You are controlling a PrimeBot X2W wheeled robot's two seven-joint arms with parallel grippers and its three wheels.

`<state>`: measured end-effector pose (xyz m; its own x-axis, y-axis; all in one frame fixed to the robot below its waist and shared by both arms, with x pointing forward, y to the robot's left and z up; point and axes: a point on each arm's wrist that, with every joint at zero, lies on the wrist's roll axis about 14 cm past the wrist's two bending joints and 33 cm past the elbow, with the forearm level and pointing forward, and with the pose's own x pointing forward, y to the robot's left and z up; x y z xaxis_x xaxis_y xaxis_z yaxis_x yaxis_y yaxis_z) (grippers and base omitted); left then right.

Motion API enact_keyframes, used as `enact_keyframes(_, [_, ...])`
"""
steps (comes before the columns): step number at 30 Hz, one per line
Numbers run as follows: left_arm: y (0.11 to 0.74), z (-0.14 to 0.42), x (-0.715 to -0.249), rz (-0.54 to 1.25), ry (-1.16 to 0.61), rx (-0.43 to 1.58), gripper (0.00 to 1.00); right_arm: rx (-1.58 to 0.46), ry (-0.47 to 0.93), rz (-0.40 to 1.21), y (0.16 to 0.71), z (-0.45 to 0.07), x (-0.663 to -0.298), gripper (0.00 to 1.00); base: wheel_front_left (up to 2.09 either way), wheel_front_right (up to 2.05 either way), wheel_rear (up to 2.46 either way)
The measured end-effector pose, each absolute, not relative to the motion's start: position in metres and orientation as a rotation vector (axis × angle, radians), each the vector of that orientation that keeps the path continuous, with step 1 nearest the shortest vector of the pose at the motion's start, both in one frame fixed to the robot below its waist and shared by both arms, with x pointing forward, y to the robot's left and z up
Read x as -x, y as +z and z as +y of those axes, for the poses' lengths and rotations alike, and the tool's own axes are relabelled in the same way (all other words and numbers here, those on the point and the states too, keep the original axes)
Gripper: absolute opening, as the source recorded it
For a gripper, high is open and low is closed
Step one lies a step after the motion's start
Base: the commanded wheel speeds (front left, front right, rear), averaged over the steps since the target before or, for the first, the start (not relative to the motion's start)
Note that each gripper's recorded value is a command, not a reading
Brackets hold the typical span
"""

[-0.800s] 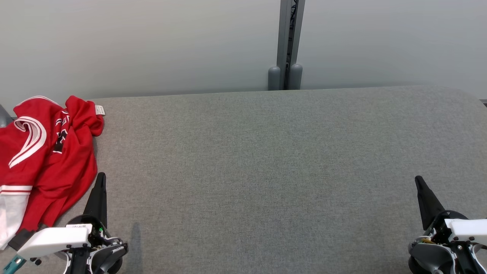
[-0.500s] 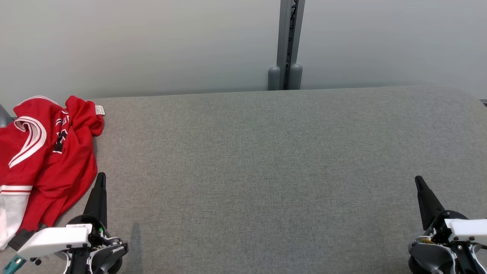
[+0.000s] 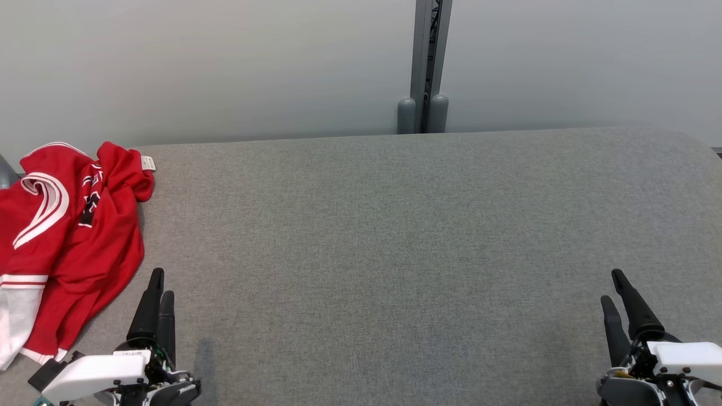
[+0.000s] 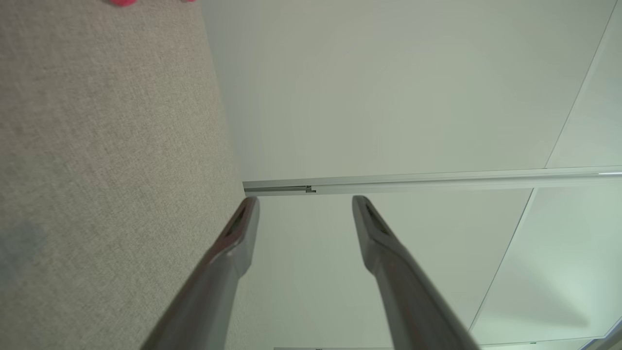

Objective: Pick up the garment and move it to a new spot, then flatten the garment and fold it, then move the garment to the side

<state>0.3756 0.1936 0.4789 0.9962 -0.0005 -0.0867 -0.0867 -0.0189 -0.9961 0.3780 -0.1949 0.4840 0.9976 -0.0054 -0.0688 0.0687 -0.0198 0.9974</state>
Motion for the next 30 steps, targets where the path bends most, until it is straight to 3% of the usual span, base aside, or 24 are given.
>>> enact_keyframes(12, [0.476,0.188,-0.375,0.075,0.078,1.485,1.00,-1.410,-0.051,0.029,0.491,-0.192,-0.379,1.00,0.00,0.00,0.00])
enact_keyframes(30, [0.483,0.193,-0.375,0.062,0.071,0.998,1.00,-0.905,0.021,-0.001,0.510,-0.179,-0.379,1.00,0.00,0.00,0.00])
